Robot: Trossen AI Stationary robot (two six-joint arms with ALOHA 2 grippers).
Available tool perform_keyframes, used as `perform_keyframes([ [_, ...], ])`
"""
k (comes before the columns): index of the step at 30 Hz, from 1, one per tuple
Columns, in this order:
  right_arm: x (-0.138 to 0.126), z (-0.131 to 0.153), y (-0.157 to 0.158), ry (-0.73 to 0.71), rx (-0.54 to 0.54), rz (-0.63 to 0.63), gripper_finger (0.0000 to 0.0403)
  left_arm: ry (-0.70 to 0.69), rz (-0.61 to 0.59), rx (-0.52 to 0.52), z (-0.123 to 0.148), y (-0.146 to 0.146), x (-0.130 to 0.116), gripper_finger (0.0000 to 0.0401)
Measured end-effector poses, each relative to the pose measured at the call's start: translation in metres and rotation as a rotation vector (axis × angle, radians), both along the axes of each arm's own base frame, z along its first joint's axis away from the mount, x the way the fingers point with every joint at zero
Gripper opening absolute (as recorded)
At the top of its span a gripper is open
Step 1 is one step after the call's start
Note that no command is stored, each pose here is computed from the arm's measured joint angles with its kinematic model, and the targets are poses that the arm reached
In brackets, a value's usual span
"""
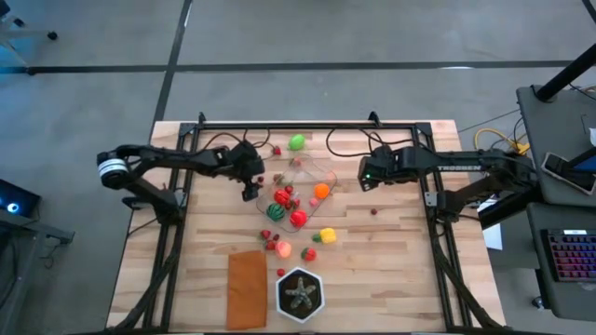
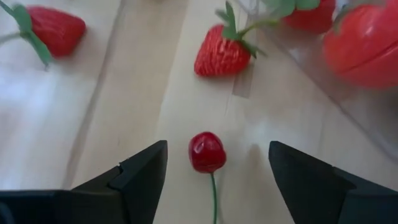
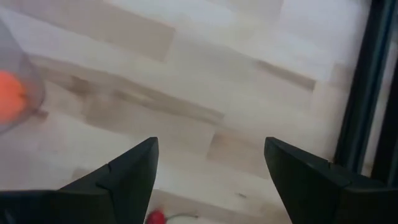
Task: Pick and placing Produce into tupperware
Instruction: Put the red cherry into the transparent bin
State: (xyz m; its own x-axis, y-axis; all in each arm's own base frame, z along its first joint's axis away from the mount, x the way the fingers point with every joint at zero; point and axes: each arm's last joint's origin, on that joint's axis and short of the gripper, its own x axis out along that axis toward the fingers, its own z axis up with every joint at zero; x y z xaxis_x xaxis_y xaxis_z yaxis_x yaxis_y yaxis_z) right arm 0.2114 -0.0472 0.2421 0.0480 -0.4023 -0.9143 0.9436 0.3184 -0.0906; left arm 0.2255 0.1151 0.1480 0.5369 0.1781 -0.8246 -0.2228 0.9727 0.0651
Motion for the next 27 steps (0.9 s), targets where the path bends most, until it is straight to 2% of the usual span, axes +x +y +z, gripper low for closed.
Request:
perform_keyframes([
  [7, -0.006, -0.003, -0.006, 0.011, -0.024, -0.009, 0.0285, 0.027, 0.009, -0.012, -0.014, 0.003, 0.005, 0.0198],
  [12, -0.005, -0.008, -0.008, -0.002, -0.027, 0.002, 0.0285, 0.035, 0.022, 0.006, -0.013, 0.006, 0.011, 0.0156],
  [27, -0.005, -0.008, -0.014, -0.005, -0.030, 0.024, 0.0285, 0.057, 0.027, 0.004, -0.015, 0.007, 0.012, 0.0083],
])
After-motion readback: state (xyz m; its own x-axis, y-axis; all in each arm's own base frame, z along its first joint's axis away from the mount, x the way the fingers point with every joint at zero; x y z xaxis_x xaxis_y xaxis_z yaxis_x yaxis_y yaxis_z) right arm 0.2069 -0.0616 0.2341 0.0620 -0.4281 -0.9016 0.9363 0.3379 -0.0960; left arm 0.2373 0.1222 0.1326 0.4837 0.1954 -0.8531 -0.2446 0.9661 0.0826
